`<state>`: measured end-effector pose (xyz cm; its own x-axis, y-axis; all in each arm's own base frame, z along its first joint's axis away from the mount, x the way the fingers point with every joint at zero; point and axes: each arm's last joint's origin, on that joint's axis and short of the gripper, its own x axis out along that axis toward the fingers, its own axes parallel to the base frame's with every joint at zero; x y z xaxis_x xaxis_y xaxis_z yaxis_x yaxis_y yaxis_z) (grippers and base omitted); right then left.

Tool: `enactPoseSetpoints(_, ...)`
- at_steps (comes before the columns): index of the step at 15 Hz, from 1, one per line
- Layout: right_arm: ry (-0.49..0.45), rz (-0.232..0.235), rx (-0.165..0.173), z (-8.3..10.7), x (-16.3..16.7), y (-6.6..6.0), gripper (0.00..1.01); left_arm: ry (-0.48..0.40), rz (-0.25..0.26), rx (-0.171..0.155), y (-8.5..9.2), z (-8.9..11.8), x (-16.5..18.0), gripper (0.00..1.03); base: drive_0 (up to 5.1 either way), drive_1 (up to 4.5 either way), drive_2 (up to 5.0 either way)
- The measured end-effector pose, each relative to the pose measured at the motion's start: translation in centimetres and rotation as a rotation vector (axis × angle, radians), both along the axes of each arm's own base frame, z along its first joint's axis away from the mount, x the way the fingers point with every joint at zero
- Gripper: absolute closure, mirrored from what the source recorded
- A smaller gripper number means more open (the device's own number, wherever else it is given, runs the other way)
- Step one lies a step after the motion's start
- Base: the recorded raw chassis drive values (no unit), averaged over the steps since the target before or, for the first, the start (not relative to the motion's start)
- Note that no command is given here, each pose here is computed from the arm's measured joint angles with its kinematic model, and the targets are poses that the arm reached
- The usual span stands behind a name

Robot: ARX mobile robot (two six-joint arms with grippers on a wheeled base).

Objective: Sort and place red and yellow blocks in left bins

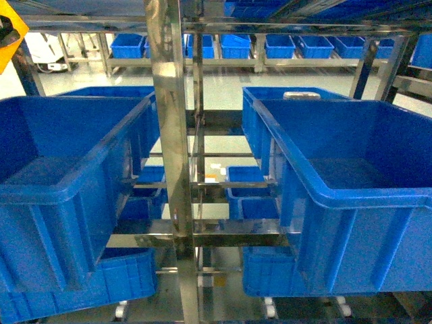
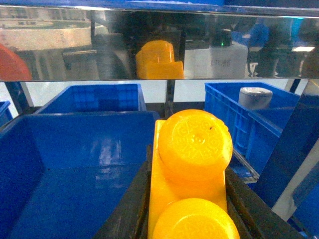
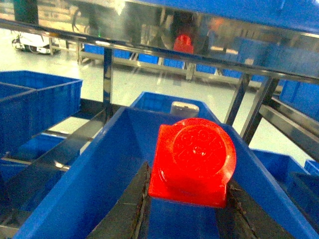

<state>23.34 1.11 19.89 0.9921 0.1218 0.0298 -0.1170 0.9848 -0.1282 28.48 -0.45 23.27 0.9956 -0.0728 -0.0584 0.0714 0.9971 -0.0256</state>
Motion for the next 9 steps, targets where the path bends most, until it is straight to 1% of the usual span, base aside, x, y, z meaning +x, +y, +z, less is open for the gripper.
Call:
enactPoseSetpoints(1,0.033,0.008,-0.002,-0.3,1.7,-0.3,0.72,0.000,0.001,0.000,0.0,0.0,0.0,0.76,0.0,0.00,0.0)
enactPoseSetpoints(2,0.054,0.007,-0.005,-0.7,3.1,-0.6,0.72,0.000,0.000,0.000,0.0,0.0,0.0,0.76,0.0,0.00,0.0)
enactPoseSetpoints(3,0.071,0.016,-0.004,-0.9,4.7,-1.0,0.72,0.000,0.000,0.000,0.0,0.0,0.0,0.76,0.0,0.00,0.0)
enactPoseSetpoints(4,0.081,0.016,-0.003,-1.0,5.9,-1.3,0.72,0.000,0.000,0.000,0.0,0.0,0.0,0.76,0.0,0.00,0.0)
enactPoseSetpoints(5,0.127,0.015,0.007,-1.6,8.8,-2.1,0.72,0.000,0.000,0.000,0.0,0.0,0.0,0.76,0.0,0.00,0.0)
enactPoseSetpoints(6,0.181,0.014,0.014,-2.8,11.6,-2.7,0.72,0.000,0.000,0.000,0.0,0.0,0.0,0.76,0.0,0.00,0.0)
enactPoseSetpoints(7,0.224,0.030,0.023,-3.7,13.0,-2.9,0.72,0.000,0.000,0.000,0.0,0.0,0.0,0.76,0.0,0.00,0.0)
enactPoseSetpoints(8,0.251,0.026,0.030,-4.3,14.2,-3.2,0.72,0.000,0.000,0.000,0.0,0.0,0.0,0.76,0.0,0.00,0.0)
enactPoseSetpoints(9,0.280,0.032,0.042,-4.8,15.5,-3.6,0.72,0.000,0.000,0.000,0.0,0.0,0.0,0.76,0.0,0.00,0.0)
